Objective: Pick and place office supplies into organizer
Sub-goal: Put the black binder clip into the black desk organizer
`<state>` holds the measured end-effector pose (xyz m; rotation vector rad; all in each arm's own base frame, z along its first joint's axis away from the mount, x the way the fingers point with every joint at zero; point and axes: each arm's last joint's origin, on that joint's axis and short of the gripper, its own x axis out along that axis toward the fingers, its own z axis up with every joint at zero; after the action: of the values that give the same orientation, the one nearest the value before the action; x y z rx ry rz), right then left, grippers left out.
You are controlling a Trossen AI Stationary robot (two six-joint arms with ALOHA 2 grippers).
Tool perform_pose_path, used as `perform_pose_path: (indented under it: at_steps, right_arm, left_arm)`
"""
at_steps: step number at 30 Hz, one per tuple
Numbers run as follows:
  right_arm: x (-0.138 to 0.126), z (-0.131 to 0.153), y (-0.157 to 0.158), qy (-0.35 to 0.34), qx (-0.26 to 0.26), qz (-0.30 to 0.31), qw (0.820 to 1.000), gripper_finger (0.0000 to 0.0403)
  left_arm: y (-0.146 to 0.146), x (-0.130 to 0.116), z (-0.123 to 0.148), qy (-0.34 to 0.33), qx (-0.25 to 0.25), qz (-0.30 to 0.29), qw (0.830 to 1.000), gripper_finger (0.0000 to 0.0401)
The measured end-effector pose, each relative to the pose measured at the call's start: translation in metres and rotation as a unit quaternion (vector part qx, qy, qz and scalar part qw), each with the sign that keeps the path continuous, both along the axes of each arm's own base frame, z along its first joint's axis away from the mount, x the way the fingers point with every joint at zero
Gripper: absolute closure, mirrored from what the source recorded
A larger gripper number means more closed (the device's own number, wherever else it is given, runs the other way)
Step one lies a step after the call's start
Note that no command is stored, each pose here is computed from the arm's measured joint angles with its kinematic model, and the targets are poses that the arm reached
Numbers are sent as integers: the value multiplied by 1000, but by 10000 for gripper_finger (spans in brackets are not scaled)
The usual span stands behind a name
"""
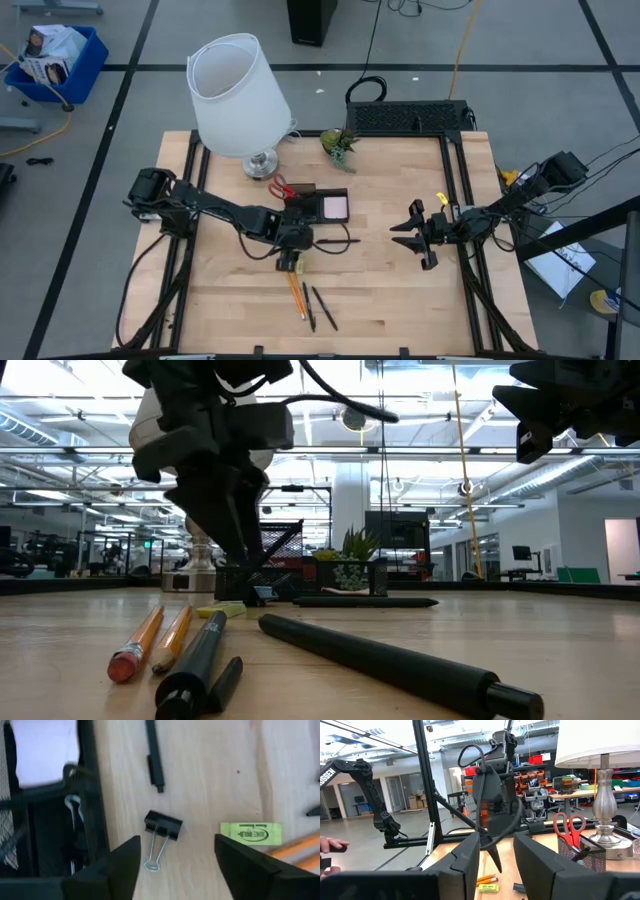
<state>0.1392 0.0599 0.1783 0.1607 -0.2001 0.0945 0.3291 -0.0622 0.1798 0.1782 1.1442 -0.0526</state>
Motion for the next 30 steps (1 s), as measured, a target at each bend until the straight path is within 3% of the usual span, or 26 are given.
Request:
perform_pose_path:
  at_steps: [3,6,10,18,30]
  right_arm:
    - [0,0,0,0,0,0,1000,287]
    - [0,0,0,0,0,0,1000,286]
    - [0,0,0,0,0,0,1000,287]
    - [0,0,0,0,0,0,1000,286]
    - [0,-1,0,7,-4,0,1000,287]
  left_arm:
    - [3,1,0,0,8,-19,1000,107]
    - [6,3,0,-1,29,-86,996,77]
    - [14,7,-7,3,18,-141,990,56]
    - [25,12,-8,-12,-32,-206,978,77]
    - [32,9,-17,-20,-27,-204,978,76]
